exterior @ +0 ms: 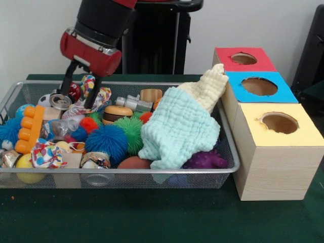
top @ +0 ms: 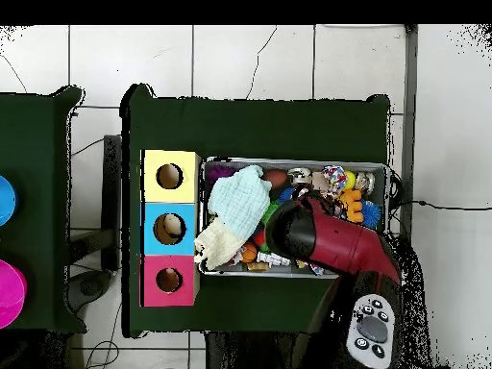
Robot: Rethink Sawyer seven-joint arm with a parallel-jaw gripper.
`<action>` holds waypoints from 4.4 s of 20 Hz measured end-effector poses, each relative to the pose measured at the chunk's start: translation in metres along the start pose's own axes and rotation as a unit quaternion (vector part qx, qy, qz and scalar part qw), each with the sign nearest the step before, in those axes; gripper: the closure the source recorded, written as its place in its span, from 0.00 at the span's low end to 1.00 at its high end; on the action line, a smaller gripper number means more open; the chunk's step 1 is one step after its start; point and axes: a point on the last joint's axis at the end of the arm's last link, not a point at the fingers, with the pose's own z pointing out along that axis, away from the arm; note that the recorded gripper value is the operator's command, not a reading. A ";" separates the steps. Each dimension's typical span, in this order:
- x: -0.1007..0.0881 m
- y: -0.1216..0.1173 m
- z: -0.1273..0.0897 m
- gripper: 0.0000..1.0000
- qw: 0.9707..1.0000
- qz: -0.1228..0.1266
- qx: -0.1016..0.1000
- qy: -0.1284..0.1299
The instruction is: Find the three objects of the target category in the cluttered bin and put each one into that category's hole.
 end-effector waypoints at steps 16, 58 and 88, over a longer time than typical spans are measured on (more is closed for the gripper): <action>0.035 -0.019 0.071 0.00 1.000 -0.003 -0.005 0.016; 0.074 -0.023 0.140 1.00 0.999 -0.026 -0.027 -0.020; 0.003 0.004 0.029 1.00 0.995 -0.058 -0.030 -0.071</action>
